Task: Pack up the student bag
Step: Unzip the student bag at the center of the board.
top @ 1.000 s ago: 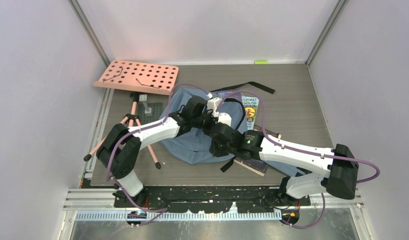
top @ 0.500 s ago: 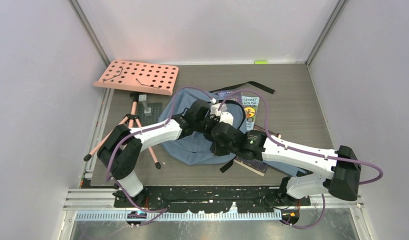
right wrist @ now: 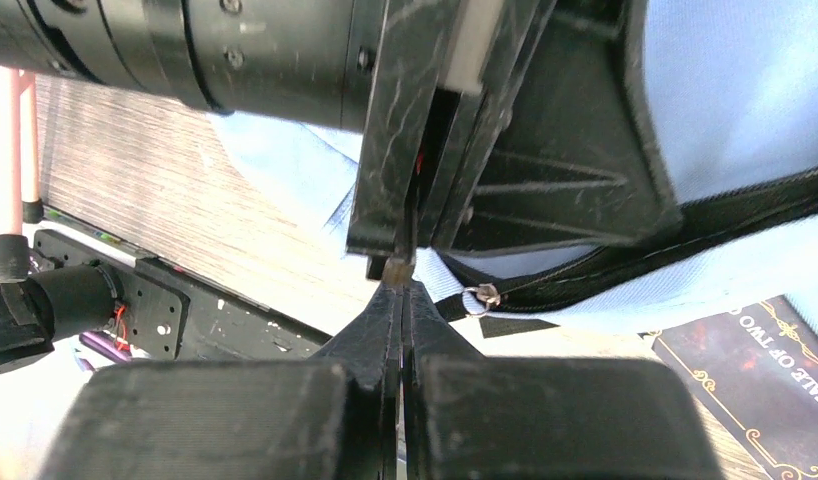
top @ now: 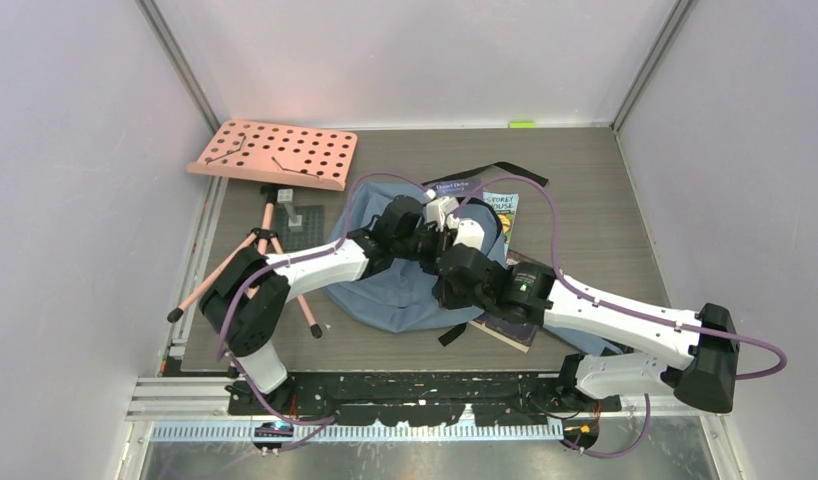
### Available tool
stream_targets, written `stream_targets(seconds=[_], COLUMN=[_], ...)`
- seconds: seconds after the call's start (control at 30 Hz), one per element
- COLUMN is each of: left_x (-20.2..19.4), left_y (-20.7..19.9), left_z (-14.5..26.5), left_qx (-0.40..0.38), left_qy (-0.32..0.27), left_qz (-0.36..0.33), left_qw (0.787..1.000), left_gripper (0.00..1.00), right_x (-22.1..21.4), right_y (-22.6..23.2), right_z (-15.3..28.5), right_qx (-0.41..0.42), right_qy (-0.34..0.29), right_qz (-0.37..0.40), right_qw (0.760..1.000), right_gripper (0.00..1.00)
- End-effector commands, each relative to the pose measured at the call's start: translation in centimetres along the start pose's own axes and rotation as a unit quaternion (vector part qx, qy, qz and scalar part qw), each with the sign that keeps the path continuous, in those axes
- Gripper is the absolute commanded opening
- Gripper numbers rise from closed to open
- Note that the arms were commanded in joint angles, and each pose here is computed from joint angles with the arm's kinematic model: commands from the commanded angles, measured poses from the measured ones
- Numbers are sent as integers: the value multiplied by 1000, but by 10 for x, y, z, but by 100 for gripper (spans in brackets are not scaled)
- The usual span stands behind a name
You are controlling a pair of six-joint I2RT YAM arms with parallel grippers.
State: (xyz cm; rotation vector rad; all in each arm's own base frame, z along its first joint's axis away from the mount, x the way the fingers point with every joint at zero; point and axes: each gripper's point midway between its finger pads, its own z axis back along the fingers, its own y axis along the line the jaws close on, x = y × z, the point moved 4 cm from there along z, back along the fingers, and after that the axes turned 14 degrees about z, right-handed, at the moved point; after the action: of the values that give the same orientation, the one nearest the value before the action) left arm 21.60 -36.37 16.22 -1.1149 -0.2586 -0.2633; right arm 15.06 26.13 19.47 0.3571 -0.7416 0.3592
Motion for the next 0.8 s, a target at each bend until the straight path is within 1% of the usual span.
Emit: stream_targets(seconds=[0.0, 0.17, 0.33, 0.6, 0.67, 0.77], left_x=[47, 73, 85, 98, 100, 106], left_y=[-46, -54, -59, -63, -64, -62], left_z=[-9, -21, -30, -32, -32, -32], left_qx=[-72, -91, -104, -100, -97, -87], left_qy=[-87, -129, -144, -161, -160, -166], left_qz=[-18, -13, -13, -39, -48, -65], left_qw=[993, 987, 984, 981, 981, 980], left_gripper=[0, 0, 0, 0, 0, 0], right_x=[9, 4, -4, 7, 9, 6], right_y=[-2, 7, 17, 22, 25, 31], right_z=[8, 6, -5, -21, -23, -30], right_qx=[2, 19, 13, 13, 19, 23], right_qy=[-30, -33, -38, -101, -107, -97], right_qz=[-13, -15, -13, -26, -23, -15], right_qw=[999, 999, 999, 994, 994, 995], right_gripper=[1, 1, 1, 1, 1, 1])
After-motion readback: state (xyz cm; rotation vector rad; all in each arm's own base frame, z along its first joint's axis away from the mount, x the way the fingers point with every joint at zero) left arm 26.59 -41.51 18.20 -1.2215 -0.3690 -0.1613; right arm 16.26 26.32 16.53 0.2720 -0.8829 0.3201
